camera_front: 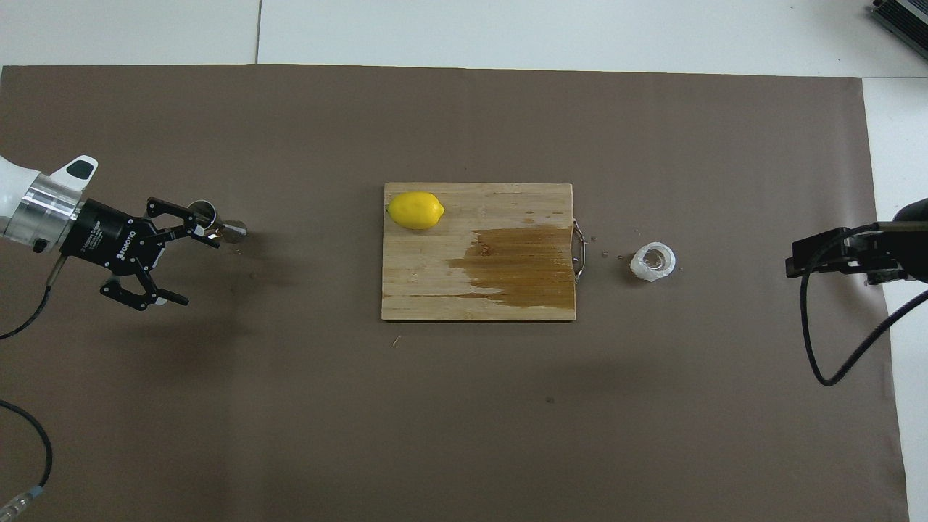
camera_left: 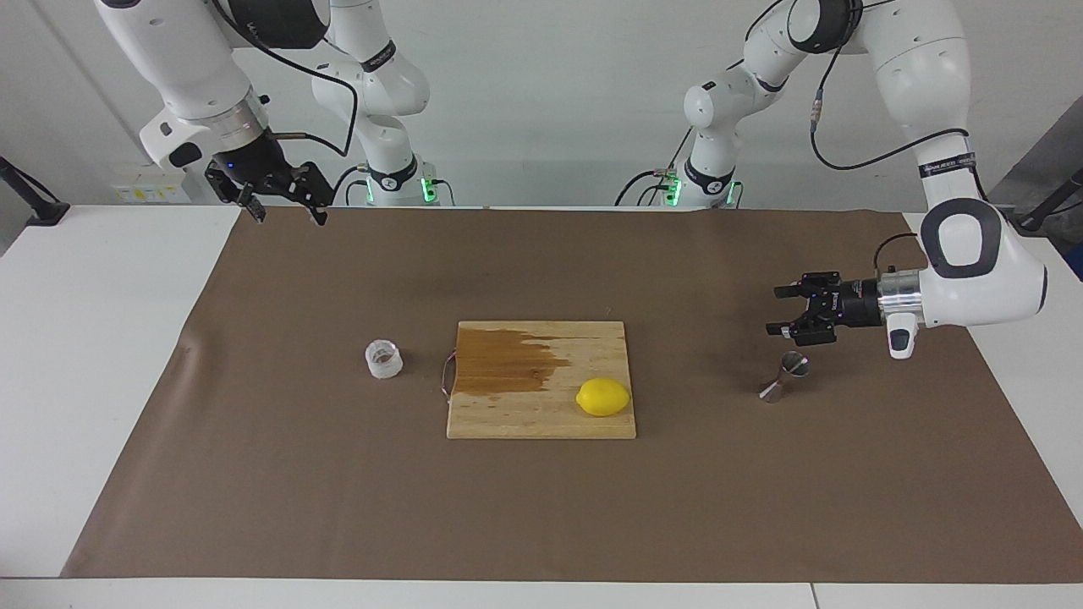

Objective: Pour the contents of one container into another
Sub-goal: 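Move the open left gripper toward the small metal cup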

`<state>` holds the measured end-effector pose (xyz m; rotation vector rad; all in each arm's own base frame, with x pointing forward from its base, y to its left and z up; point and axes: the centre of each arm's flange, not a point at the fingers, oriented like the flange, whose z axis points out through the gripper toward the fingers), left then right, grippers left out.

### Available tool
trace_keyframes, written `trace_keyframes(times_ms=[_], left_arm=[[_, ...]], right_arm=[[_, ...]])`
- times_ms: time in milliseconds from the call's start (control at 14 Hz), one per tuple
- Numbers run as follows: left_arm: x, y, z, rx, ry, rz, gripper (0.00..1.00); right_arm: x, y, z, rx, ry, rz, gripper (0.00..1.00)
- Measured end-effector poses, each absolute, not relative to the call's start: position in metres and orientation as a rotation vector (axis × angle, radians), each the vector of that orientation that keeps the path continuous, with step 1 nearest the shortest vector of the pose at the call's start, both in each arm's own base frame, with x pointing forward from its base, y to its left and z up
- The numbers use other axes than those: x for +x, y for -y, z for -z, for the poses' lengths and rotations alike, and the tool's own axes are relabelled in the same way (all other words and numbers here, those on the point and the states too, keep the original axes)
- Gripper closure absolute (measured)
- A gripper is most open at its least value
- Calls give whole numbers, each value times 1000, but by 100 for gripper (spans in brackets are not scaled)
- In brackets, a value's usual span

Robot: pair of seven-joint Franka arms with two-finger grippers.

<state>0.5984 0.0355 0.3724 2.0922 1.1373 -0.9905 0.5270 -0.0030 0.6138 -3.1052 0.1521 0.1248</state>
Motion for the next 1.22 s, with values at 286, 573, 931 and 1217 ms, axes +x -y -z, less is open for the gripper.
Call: trace_keyframes(times_ms=[286,573,931,1217], left_arm=[[613,-42,-373,2040,-1145,904,0],[638,-45,-374,1899,-1271,891,0],[647,-49,-369,1839,-1329,924,0],[641,-50,-368,1842,-1312,977,0]], right_arm=[[527,3,-614,-3105,-152,-125,0],[527,3,-614,-3105,-152,-125,0],[527,3,-614,-3105,-152,-125,0],[527,3,-614,-3105,-152,-125,0]])
